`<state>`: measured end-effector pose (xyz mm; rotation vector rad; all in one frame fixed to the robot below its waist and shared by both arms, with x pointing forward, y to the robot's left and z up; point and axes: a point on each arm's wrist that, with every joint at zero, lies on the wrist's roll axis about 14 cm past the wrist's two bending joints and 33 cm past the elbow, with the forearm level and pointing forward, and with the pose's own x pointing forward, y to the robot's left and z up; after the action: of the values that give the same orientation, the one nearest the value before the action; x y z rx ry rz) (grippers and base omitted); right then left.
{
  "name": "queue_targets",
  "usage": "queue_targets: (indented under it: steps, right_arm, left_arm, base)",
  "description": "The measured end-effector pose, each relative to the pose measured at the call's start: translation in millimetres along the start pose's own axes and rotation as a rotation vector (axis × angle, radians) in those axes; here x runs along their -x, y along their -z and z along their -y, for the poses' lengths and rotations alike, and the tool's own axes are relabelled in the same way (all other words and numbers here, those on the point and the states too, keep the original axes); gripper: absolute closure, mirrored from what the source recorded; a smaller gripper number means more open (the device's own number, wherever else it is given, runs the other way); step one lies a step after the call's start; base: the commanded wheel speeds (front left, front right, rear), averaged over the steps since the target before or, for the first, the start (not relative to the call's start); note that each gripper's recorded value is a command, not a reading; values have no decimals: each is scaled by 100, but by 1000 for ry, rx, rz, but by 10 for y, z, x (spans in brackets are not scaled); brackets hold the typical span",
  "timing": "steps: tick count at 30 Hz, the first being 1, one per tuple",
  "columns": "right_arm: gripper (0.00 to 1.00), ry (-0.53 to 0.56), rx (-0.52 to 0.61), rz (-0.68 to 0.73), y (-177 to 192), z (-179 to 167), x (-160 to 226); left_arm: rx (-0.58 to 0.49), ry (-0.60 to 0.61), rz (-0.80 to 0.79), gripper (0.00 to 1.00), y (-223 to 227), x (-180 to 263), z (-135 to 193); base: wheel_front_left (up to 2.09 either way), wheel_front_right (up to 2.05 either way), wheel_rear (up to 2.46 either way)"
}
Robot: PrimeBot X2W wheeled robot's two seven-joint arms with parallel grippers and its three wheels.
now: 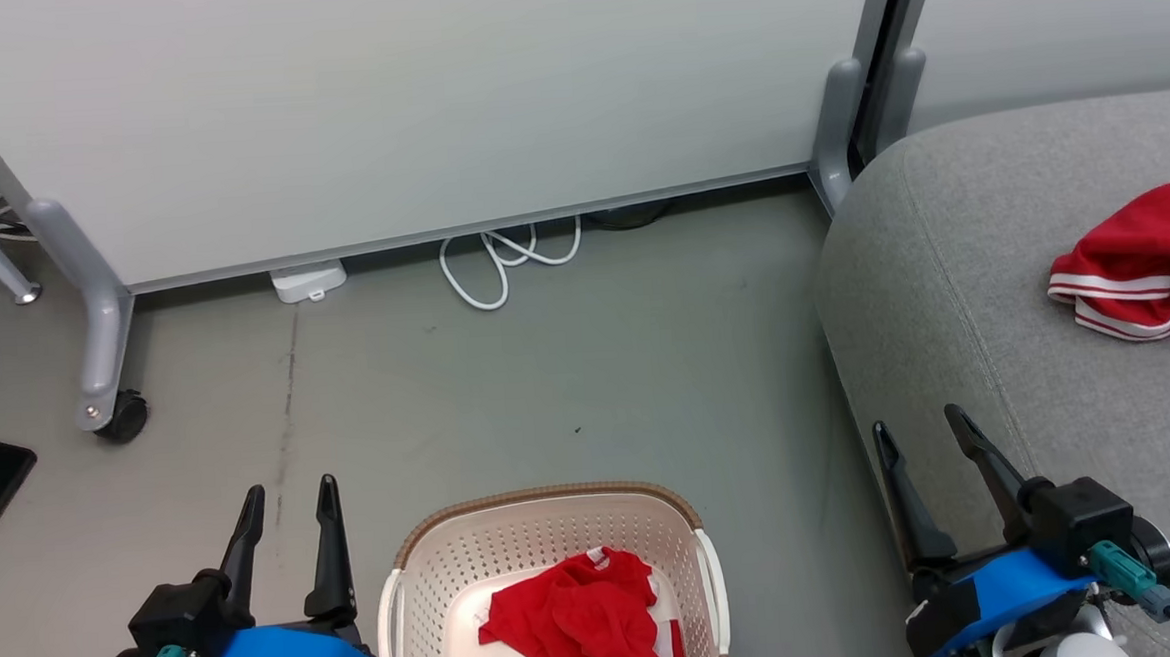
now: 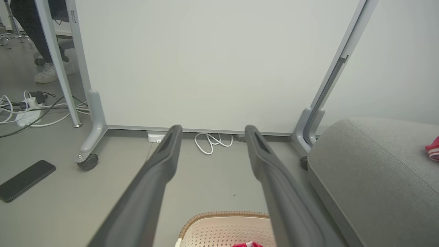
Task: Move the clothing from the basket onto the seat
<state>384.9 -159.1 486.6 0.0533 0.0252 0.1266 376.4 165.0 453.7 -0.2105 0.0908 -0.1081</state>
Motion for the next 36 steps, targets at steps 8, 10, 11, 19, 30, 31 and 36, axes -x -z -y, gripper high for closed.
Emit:
queue_targets:
  steps: [8, 10, 11, 19, 30, 31, 36]
  right_arm:
    - [0, 28, 3, -30, 112, 110, -64]
    - [0, 39, 5, -38, 147, 153, -77]
    - [0, 43, 6, -44, 168, 171, -83]
    - [0, 99, -1, -92, 366, 374, -100]
    - [0, 162, -1, -170, 709, 624, -166]
    - [0, 167, -2, -178, 741, 643, -174]
    - [0, 182, -8, -218, 913, 707, -210]
  left_arm:
    - [19, 75, -121, 0, 397, -257, 239]
    - [22, 101, -165, 0, 540, -321, 319]
    - [25, 115, -187, 0, 613, -357, 365]
    - [15, 232, -408, 0, 1340, -505, 687]
    - [19, 343, -732, 0, 2306, -570, 992]
    - [21, 348, -754, 0, 2379, -569, 999]
    - [3, 381, -876, 0, 2743, -513, 1010]
  base:
    - [0, 0, 0]
    - [0, 0, 0]
    - [0, 0, 0]
    - [0, 0, 0]
    - [0, 0, 0]
    - [0, 0, 0]
    - [0, 0, 0]
